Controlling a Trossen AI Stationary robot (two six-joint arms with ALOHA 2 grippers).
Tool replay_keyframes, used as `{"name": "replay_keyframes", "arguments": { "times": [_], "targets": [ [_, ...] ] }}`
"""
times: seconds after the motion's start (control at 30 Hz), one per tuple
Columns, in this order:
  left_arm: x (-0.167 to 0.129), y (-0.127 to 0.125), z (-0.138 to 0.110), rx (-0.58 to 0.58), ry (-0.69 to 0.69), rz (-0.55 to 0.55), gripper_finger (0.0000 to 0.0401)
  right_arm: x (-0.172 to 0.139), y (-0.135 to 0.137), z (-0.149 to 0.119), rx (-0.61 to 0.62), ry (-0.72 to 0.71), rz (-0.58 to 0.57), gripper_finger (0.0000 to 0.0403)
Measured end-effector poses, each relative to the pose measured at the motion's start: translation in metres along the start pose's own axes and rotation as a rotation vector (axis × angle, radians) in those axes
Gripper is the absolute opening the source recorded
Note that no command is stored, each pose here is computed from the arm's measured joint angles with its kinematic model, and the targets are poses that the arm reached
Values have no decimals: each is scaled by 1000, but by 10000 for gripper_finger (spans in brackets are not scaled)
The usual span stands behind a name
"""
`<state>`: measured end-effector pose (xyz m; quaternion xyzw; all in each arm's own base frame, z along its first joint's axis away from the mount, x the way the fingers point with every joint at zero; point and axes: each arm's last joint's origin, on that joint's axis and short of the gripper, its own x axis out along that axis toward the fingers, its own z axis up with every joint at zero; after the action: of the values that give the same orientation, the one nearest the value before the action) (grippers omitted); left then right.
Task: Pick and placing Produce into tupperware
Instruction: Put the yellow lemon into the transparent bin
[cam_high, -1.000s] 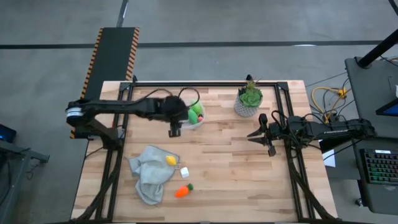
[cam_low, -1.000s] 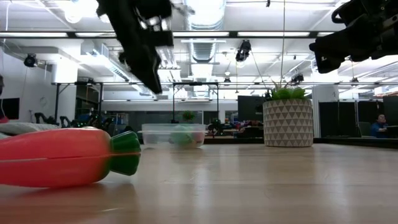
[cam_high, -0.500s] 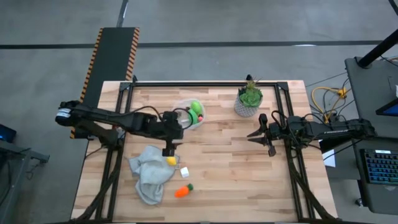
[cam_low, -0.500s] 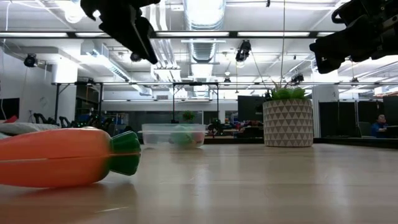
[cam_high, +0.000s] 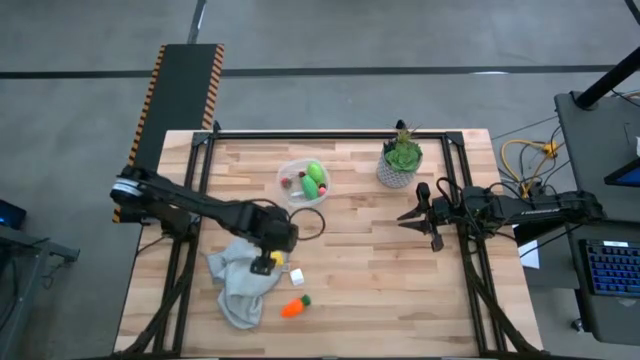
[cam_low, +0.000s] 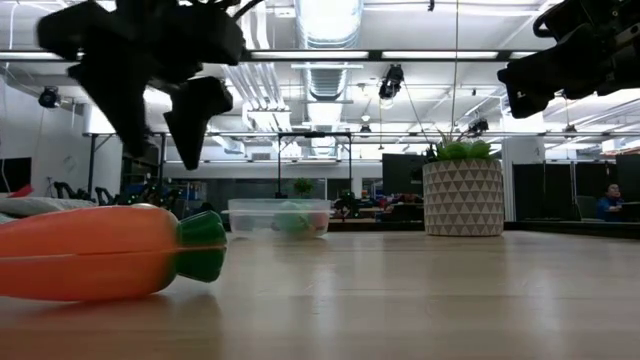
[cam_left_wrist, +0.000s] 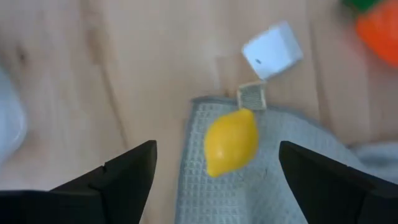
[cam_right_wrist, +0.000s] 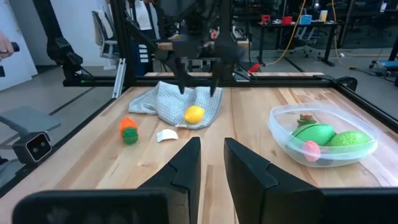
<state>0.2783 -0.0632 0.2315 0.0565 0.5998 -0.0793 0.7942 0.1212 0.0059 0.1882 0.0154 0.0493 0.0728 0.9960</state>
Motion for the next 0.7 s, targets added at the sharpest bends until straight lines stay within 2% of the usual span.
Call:
{"name": "replay_keyframes", "arguments": {
  "times": [0.1,0.2,0.53,0.7],
  "targets": [
    [6,-12,0,109,19,-7,322,0,0,0,0,1,0,63],
    [14,-21,1,160,44,26,322,0,0,0,0,-1,0,63],
    [50,-23,-1,190,169,66,322,0,0,0,-1,-5,0,63],
    [59,-24,0,212,198,66,322,0,0,1,-1,-5,0,63]
  ]
}}
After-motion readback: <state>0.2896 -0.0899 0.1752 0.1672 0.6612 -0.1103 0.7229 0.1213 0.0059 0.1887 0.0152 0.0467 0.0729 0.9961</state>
